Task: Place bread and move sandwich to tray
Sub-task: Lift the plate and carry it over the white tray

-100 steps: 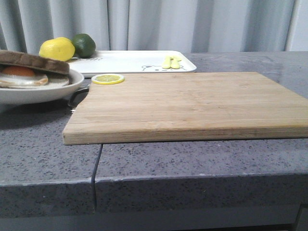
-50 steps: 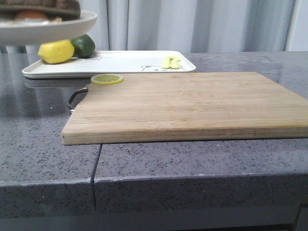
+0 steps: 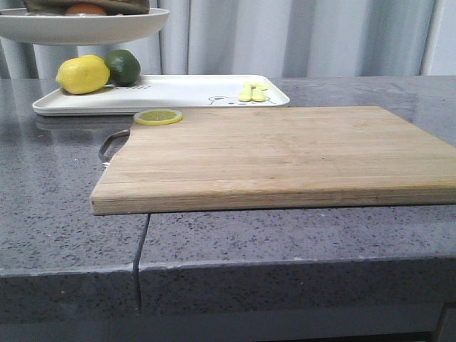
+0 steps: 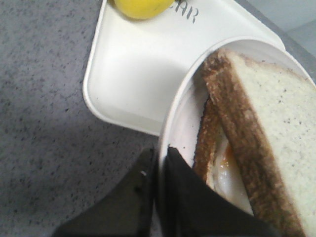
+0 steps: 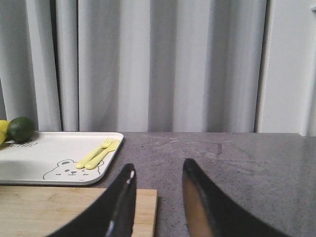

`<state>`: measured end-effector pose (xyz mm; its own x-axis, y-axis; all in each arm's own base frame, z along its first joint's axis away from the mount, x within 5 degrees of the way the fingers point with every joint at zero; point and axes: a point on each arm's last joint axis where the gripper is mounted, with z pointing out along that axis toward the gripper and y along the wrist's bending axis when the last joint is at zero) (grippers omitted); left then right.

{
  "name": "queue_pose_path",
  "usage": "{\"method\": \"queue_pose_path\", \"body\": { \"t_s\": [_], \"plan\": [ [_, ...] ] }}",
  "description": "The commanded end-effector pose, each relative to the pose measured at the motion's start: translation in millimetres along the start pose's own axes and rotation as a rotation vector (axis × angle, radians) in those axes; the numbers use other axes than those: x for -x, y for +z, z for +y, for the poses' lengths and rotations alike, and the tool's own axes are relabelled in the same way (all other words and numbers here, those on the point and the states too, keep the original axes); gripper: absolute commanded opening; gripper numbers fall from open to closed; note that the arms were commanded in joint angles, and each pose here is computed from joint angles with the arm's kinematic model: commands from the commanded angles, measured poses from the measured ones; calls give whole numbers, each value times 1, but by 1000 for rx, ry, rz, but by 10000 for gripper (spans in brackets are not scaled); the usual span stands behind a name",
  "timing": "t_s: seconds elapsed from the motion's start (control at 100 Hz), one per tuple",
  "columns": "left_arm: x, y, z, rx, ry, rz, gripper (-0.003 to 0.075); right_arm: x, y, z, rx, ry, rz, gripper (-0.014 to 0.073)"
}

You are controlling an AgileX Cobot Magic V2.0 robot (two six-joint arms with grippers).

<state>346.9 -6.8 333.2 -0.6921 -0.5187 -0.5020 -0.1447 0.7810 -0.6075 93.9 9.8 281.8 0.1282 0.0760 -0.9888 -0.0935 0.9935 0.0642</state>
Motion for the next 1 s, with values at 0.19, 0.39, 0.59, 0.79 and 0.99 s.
{"method": "queue_pose_path", "body": {
  "t_s": [0.19,0.39,0.59,0.79,0.99],
  "plan": [
    [29,22,-43,-128,56,-64,-20,12,1,-3,-40,-28,-57,256],
    [41,57,-51,-150,74,-24,-20,12,1,-3,-40,-28,-57,256],
    [53,87,-60,-185,93,16,-20,12,1,-3,-40,-28,-57,256],
    [56,115,-72,-218,122,35,-20,12,1,-3,-40,-28,-57,256],
    [59,132,-73,-230,137,44,-20,12,1,-3,-42,-28,-58,256]
  ]
}}
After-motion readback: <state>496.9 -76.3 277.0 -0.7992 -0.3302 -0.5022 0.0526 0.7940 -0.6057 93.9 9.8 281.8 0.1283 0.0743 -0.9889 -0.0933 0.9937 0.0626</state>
